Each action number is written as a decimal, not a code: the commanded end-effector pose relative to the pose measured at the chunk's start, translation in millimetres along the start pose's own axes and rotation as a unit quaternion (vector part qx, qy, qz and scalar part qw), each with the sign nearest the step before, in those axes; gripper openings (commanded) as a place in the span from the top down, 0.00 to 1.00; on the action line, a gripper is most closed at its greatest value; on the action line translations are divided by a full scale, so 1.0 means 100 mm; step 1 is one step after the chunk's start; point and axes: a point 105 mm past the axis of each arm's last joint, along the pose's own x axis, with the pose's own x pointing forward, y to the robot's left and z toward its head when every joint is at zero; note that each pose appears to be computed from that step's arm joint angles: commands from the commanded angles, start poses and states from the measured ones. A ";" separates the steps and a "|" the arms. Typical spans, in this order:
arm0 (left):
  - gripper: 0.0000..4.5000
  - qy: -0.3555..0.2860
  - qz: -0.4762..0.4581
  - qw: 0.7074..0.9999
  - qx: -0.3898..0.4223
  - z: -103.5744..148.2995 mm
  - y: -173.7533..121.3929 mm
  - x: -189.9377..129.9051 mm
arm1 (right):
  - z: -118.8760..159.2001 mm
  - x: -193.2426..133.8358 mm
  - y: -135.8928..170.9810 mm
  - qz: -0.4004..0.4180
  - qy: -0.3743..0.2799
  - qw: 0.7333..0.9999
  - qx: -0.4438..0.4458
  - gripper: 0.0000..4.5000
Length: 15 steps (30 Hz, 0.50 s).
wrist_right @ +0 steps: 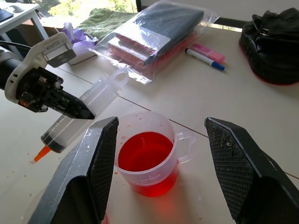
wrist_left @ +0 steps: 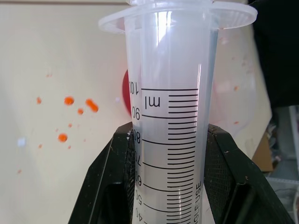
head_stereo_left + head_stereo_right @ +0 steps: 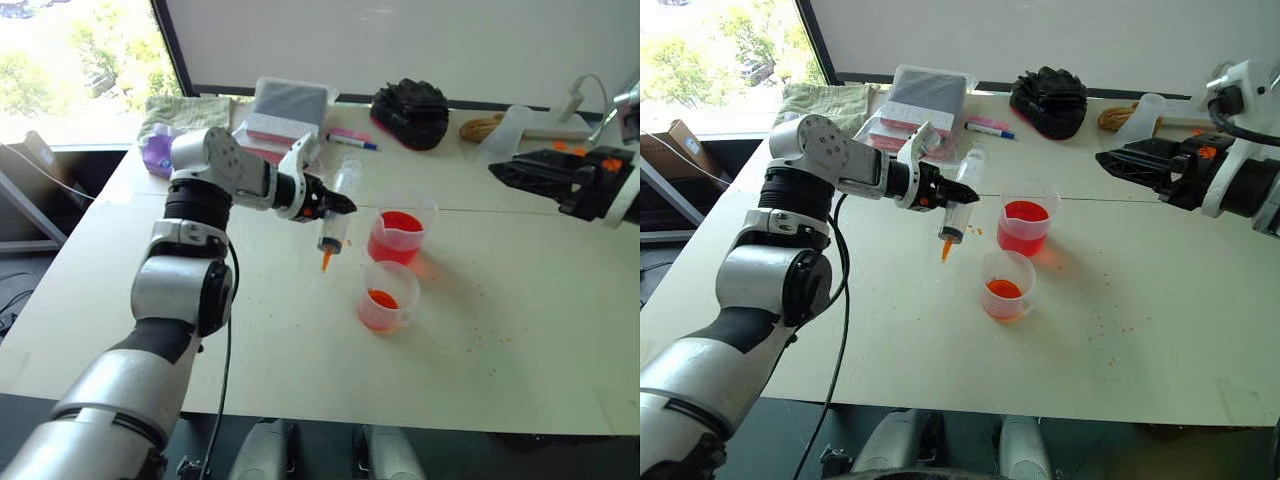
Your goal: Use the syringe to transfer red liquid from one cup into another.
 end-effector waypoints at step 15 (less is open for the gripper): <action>0.68 0.000 0.180 0.983 -0.037 -0.18 0.63 0.07 | -0.43 -0.02 0.68 0.128 0.154 0.961 -0.192 0.33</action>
